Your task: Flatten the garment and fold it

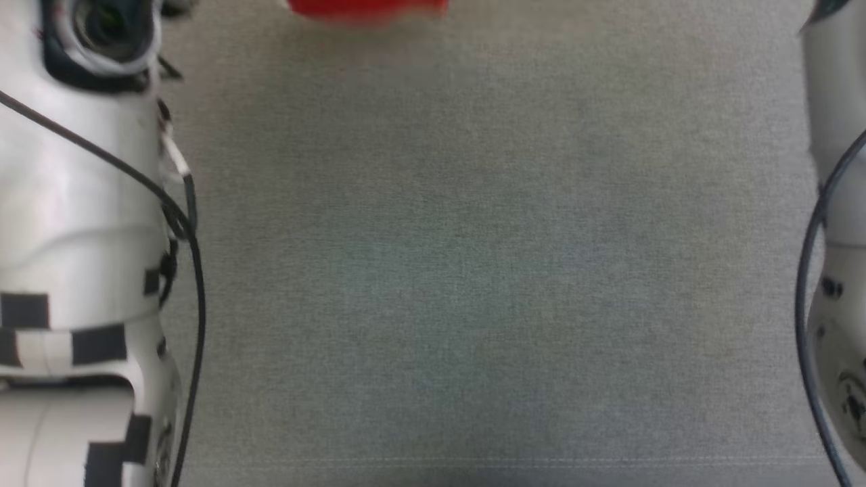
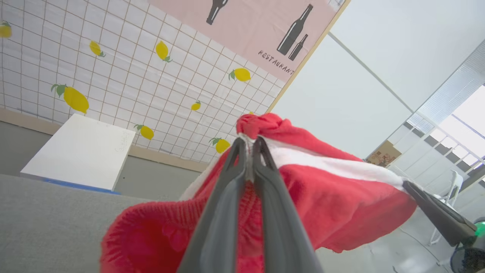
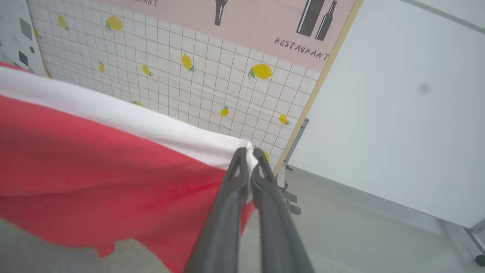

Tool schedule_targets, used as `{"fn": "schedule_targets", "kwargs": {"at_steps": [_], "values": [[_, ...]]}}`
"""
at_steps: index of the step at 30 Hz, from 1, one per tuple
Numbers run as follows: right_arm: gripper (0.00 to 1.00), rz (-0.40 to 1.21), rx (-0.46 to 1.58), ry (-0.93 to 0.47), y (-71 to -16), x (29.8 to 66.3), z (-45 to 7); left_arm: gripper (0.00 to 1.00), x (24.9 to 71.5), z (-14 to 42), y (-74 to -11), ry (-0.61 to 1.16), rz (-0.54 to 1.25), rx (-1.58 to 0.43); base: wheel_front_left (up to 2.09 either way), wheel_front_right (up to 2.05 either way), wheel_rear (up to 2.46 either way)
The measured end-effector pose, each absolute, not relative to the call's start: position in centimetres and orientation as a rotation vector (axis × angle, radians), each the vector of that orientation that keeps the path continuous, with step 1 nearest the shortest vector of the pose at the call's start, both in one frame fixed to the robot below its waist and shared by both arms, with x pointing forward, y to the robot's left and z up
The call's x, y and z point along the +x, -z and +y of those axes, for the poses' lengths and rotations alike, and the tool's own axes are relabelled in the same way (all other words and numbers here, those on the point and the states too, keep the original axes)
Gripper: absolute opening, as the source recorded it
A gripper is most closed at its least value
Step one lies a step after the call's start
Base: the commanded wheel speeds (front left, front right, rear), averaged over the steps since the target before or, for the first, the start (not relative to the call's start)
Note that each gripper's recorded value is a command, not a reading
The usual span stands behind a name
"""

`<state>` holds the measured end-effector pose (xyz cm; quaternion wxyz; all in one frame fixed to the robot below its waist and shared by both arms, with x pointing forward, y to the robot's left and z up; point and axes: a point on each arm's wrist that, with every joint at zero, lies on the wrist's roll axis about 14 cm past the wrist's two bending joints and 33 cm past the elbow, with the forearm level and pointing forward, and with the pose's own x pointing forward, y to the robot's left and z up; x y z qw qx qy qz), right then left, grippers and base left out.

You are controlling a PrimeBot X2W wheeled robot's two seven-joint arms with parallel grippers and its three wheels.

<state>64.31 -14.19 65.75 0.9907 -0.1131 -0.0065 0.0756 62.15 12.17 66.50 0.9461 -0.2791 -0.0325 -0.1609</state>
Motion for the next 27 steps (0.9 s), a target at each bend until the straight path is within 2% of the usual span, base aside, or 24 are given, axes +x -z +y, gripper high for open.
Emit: {"fn": "schedule_targets", "kwargs": {"at_steps": [3, 5, 9, 14, 20, 27], "values": [[0.0, -0.14, -0.233, -0.122, -69.0, 65.0, -15.0, 0.0, 63.5, 12.8, -68.9, 0.309, -0.182, -0.61, 0.0, 0.0, 0.0], [0.0, -0.17, -0.225, -0.115, -69.6, 65.2, -15.2, 0.0, 64.1, 12.6, -69.4, 0.309, -0.223, -0.643, 0.0, 0.0, 0.0], [0.0, -0.111, -0.218, -0.125, -66.7, 65.3, -15.3, 0.0, 64.7, 11.3, -66.2, 0.328, -0.159, -0.651, 0.0, 0.0, 0.0], [0.0, 0.096, -0.212, -0.206, -58.2, 63.2, -13.9, 0.0, 62.5, 10.2, -58.1, 0.337, 0.029, -0.623, 0.0, 0.0, 0.0], [0.0, 0.38, -0.168, -0.288, -48.1, 56.2, -14.2, 0.0, 55.4, 8.9, -48.0, 0.341, 0.284, -0.589, 0.0, 0.0, 0.0], [0.0, 0.627, -0.106, -0.327, -42.3, 46.0, -16.3, 0.0, 45.1, 8.0, -41.9, 0.367, 0.494, -0.59, 0.0, 0.0, 0.0]]}}
